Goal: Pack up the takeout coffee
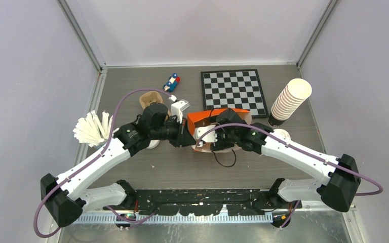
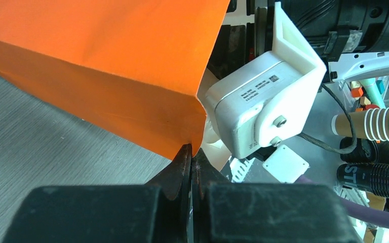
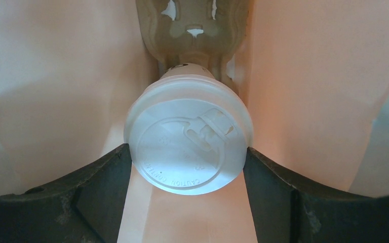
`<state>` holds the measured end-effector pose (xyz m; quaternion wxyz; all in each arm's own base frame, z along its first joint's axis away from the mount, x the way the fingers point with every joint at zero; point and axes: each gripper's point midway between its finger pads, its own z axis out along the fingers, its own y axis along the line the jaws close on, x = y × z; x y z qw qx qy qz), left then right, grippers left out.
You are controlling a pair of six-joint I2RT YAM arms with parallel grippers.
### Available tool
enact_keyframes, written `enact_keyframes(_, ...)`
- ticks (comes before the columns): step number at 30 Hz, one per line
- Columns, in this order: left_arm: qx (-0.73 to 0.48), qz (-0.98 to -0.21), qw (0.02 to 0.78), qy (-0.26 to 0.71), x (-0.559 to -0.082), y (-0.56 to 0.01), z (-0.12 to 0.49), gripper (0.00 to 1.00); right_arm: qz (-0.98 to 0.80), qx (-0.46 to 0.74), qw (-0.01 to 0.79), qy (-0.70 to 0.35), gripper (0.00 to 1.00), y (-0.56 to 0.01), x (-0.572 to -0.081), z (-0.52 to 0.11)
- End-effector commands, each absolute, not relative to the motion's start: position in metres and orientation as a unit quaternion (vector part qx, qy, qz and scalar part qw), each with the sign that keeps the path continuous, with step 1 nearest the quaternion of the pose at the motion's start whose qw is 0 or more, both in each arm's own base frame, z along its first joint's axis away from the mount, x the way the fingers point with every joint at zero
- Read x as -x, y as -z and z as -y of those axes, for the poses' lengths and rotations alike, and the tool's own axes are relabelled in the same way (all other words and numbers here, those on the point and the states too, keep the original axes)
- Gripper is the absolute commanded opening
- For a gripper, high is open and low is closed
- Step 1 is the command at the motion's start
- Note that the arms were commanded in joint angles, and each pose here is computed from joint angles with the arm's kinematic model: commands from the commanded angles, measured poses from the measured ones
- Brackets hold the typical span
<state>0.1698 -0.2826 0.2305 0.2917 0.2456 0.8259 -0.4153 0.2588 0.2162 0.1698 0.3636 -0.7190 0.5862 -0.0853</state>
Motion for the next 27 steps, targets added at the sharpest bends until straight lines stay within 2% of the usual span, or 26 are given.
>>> enact_keyframes(1,-0.25,-0.81,0.302,0.436,-0.163,-0.248,0.282,0.0,-0.581,0.708,0.388,0.108,0.57,-0.171,-0.272,-0.22)
enact_keyframes(11,-0.248,-0.813,0.297,0.436,-0.161,-0.246,0.281,0.0,-0.579,0.687,0.425,0.114,0.57,-0.189,-0.271,-0.216)
enact_keyframes(17,-0.258,-0.808,0.288,0.444,-0.155,-0.247,0.281,0.0,-0.582,0.701,0.406,0.078,0.57,-0.212,-0.249,-0.213)
enact_keyframes(27,-0.274,-0.802,0.269,0.457,-0.145,-0.244,0.282,0.0,-0.575,0.728,0.367,0.058,0.57,-0.204,-0.219,-0.208)
